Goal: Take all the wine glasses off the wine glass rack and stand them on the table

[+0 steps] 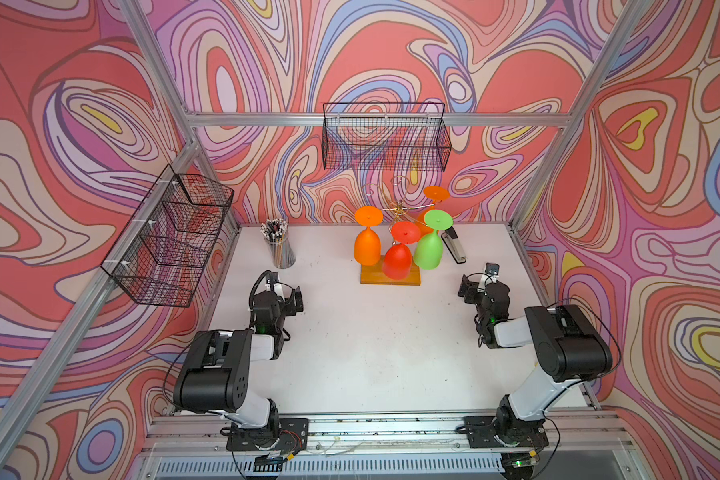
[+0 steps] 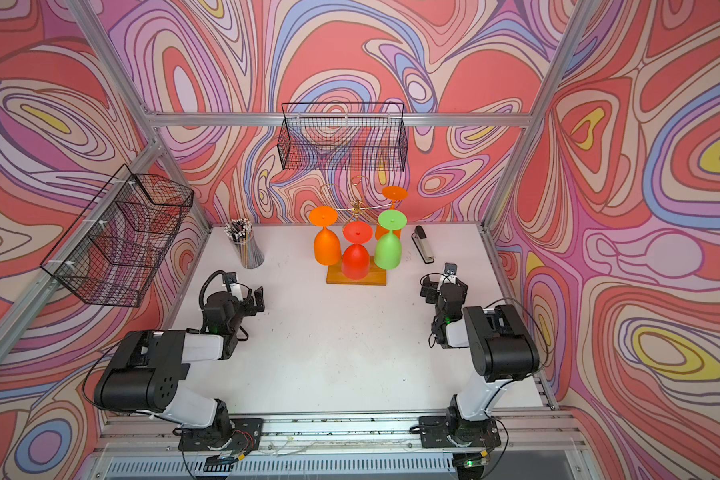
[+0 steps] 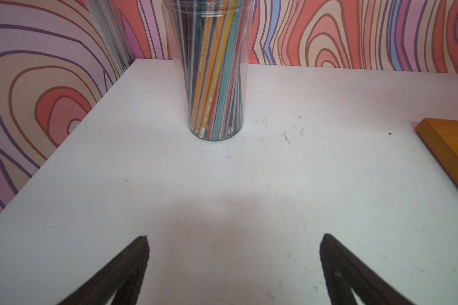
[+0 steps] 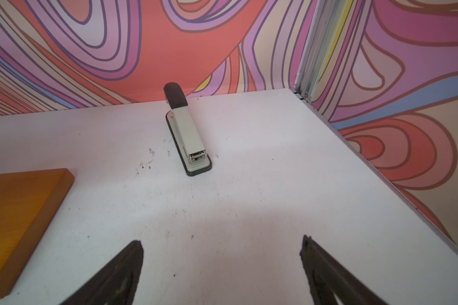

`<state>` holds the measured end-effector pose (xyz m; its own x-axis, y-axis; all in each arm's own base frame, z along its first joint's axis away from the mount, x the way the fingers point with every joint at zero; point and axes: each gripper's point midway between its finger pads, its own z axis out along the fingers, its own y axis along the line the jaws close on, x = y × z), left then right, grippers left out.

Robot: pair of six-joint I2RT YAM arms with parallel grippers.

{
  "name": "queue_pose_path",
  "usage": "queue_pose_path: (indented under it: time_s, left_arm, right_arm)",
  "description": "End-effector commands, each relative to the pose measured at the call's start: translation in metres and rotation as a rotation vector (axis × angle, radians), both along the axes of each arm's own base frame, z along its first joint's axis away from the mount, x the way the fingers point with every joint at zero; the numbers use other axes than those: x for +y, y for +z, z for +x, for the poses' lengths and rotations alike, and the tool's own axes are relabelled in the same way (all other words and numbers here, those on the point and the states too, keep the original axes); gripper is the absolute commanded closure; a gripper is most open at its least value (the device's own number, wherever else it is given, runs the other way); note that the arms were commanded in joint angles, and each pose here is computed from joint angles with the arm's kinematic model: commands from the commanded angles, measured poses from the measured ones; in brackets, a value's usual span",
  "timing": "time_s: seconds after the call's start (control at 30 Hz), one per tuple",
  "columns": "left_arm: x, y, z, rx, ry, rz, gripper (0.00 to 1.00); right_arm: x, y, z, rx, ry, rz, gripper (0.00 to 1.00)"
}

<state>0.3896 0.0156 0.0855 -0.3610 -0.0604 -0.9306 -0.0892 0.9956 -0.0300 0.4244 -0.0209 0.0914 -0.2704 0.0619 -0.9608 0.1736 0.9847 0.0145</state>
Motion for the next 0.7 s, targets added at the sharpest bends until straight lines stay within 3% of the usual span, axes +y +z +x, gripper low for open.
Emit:
queue_pose_path:
  time_s: [0.0, 0.47, 0.67]
  left_arm:
    - [0.000, 0.003, 0.003, -0.012, -0.007, 0.009, 0.00]
    - [0.005, 0.005, 0.001, -0.016, 0.025, 0.012, 0.00]
    - [0.016, 0.037, -0.008, -0.026, 0.094, 0.023, 0.01]
  right_arm:
    - [0.001, -0.001, 0.001, 0.001, 0.005, -0.001, 0.02]
    - [-0.003, 0.003, 0.000, -0.011, -0.017, -0.004, 0.01]
    - [0.001, 0.029, 0.004, 0.024, 0.005, -0.012, 0.02]
